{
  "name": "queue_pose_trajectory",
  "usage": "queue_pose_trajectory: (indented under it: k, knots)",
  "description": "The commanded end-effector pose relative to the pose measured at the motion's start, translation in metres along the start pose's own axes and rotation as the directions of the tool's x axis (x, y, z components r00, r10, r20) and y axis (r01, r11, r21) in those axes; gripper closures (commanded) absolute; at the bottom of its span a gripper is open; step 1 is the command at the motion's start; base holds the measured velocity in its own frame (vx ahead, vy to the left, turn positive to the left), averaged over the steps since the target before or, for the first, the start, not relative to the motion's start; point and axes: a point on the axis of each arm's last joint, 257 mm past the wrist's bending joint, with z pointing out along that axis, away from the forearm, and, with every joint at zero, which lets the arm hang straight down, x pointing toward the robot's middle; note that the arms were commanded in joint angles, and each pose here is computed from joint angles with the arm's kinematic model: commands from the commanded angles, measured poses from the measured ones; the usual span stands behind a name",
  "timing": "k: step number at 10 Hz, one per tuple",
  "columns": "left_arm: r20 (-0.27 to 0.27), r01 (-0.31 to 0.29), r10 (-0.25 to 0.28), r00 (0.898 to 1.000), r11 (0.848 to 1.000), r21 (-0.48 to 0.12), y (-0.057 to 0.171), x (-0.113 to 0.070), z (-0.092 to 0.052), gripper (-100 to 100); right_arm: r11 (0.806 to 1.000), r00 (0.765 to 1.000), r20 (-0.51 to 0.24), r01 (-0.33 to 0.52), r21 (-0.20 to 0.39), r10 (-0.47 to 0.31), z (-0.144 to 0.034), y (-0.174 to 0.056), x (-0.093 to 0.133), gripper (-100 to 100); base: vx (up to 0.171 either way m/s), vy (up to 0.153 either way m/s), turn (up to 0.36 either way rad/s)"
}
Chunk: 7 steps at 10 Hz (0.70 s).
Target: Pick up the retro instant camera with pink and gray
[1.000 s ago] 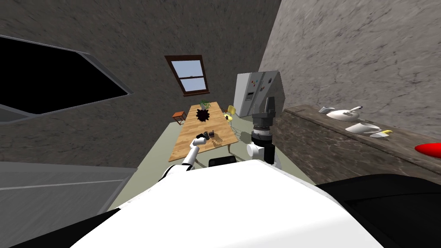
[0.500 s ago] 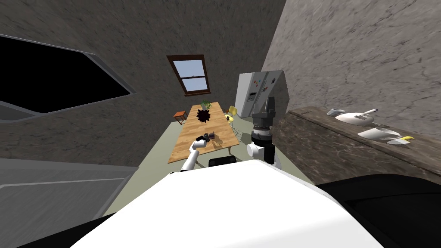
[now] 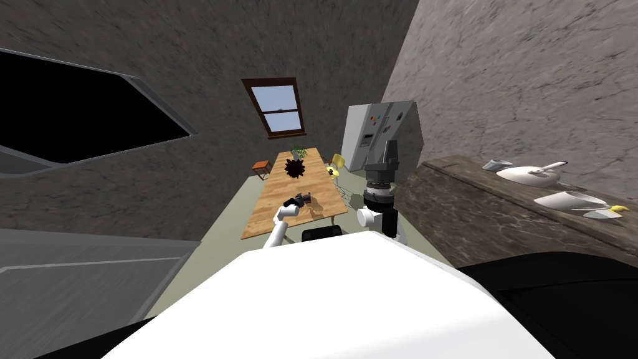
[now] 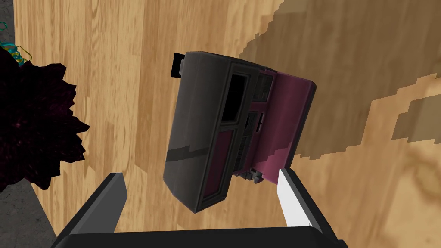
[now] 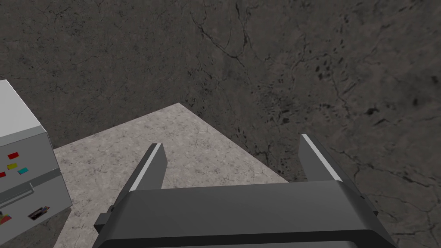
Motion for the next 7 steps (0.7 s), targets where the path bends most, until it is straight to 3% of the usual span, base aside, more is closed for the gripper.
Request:
queue_pose_trajectory:
  k: [1,2,3,4,7]
  knots:
    - [-0.003,-0.004,0.004,1.000,1.000,-0.029,0.019,0.002,-0.008,-100,1.000,1.000,0.000,0.000,0.000,0.000,0.000,0.000,0.000,0,0.052,-0.024,0.078]
    - [-0.015,-0.003,0.003,1.000,1.000,0.002,0.006,0.008,-0.013,-100,1.000,1.000,0.000,0.000,0.000,0.000,0.000,0.000,0.000,0,0.057,-0.025,0.052]
    - [-0.009,-0.003,0.002,1.000,1.000,-0.009,0.009,0.006,-0.010,-100,1.000,1.000,0.000,0.000,0.000,0.000,0.000,0.000,0.000,0,0.022,-0.009,0.005]
    - [-0.010,-0.003,0.003,1.000,1.000,-0.007,0.009,0.006,-0.011,100,1.000,1.000,0.000,0.000,0.000,0.000,0.000,0.000,0.000,0,0.000,0.000,0.000]
    - [-0.009,-0.004,0.004,1.000,1.000,-0.007,0.008,0.006,-0.011,100,1.000,1.000,0.000,0.000,0.000,0.000,0.000,0.000,0.000,0,0.000,0.000,0.000]
